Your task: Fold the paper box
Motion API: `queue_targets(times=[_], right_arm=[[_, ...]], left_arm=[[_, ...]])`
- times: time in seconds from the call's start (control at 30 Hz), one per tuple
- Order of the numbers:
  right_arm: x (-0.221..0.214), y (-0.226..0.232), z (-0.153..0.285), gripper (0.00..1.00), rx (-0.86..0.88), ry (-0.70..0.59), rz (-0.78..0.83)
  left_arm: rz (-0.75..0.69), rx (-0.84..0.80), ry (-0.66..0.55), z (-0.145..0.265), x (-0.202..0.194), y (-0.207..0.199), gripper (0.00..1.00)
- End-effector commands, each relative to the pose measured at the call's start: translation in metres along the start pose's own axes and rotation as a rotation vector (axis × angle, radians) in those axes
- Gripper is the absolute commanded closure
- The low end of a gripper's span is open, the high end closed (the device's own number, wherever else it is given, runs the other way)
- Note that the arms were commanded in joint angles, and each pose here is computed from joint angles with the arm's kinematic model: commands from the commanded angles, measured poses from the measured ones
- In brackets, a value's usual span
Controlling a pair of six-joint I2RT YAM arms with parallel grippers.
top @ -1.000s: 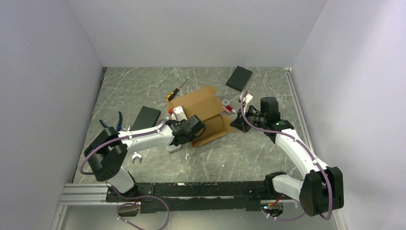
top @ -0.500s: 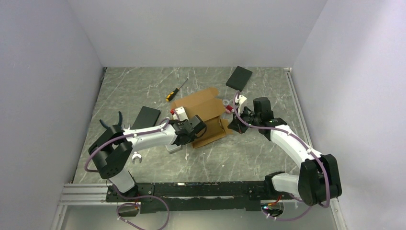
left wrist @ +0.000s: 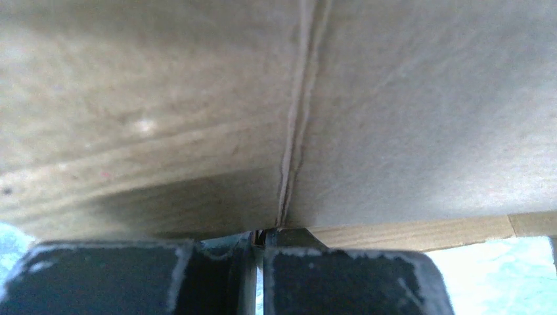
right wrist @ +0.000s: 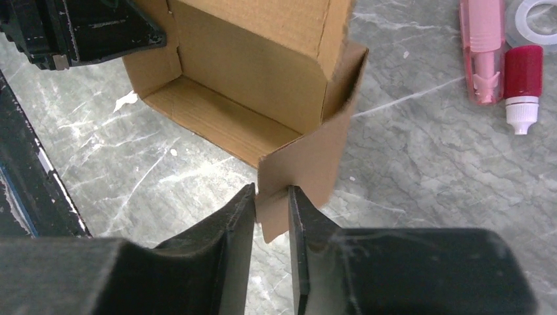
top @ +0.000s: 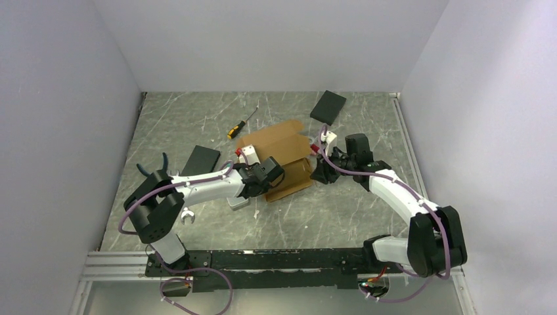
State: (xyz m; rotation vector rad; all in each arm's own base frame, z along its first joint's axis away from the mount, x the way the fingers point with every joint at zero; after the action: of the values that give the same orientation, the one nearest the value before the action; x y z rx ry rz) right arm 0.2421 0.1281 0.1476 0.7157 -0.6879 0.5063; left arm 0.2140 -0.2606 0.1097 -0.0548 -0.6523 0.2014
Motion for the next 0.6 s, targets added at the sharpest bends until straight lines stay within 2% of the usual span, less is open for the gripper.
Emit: queue_targets(times=[0.0, 0.3, 0.47, 0.57], right_arm=[[0.013, 0.003, -0.003, 0.69, 0.050, -0.036, 0.012], [0.012, -0.003, -0.005, 0.55, 0.071, -0.025, -0.044], [0.014, -0.009, -0.005, 0.55, 0.050, -0.037, -0.069], [0.014, -0.011, -0.005, 0.67, 0.036, -0.051, -0.076]], left_arm=[[0.007, -0.018, 0.011, -0.006, -0.003, -0.008, 1.00], [0.003, -0.020, 0.015, -0.006, -0.003, -0.008, 1.00], [0.000, -0.024, 0.020, -0.006, -0.004, -0.008, 1.00], [0.002, -0.026, 0.018, -0.006, -0.003, -0.008, 1.00]])
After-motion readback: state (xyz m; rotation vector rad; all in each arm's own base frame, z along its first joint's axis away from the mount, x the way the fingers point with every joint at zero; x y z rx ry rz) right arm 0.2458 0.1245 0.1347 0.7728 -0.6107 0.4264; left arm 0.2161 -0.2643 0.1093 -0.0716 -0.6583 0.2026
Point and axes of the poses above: each gripper's point midway between its finger pads, its own z axis back along the fingers, its own y axis along the line the jaws close on, x = y × z, the point moved 7 cm from there along z, back along the fingers, and after that the axes turned 12 degrees about -z, right-handed, at the moved point
